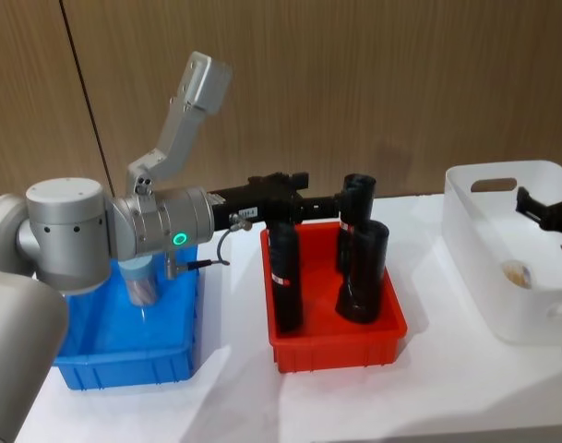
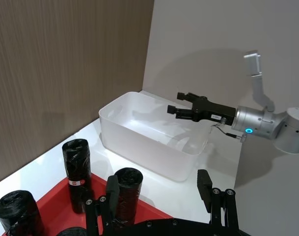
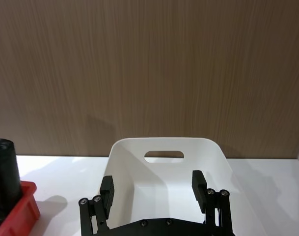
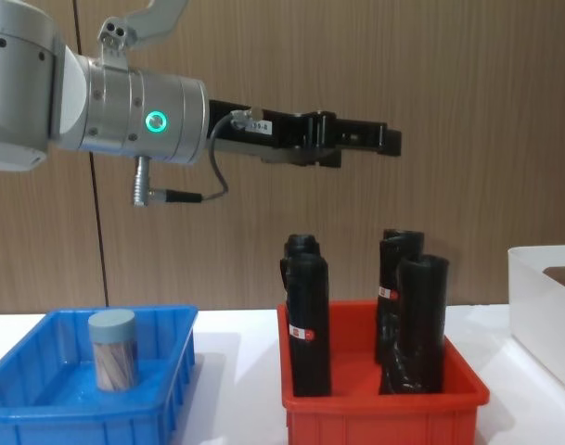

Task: Pick the cotton swabs from the blue box and place them into the white box.

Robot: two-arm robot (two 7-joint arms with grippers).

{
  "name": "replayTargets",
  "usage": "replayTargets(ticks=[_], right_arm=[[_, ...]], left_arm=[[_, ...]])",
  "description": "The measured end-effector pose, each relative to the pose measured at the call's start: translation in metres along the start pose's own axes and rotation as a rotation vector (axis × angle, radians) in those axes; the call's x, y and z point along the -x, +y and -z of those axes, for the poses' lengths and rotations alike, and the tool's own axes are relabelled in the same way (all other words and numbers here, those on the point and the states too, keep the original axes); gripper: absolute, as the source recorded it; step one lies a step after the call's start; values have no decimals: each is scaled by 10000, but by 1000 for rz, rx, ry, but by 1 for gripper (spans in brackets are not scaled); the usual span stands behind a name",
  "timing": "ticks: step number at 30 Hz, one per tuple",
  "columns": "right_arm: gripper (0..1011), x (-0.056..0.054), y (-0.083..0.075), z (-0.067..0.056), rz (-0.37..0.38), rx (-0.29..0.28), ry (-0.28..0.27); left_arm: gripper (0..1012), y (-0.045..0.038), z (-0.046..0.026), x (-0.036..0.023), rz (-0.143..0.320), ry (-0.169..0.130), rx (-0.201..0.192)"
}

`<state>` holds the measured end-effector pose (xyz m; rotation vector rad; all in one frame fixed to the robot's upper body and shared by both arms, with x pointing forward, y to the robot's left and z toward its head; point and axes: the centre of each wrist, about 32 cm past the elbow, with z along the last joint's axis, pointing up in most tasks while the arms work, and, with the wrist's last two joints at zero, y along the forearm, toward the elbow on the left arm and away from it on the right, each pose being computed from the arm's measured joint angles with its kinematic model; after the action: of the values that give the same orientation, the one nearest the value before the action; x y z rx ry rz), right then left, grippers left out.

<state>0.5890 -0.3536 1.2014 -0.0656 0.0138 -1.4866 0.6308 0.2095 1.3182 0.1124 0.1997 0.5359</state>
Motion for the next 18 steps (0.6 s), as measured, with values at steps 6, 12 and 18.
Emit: replayTargets(ticks=[6,12,18], right_arm=[[1002,79,-189,-29,5,-49,11],[1001,138,-323,-57,6,-81,21],[1002,176,-412,-78,5,-100,27]], left_arm=[[1004,0,0,0,0,0,0],[1004,0,0,0,0,0,0],[1004,0,0,0,0,0,0]])
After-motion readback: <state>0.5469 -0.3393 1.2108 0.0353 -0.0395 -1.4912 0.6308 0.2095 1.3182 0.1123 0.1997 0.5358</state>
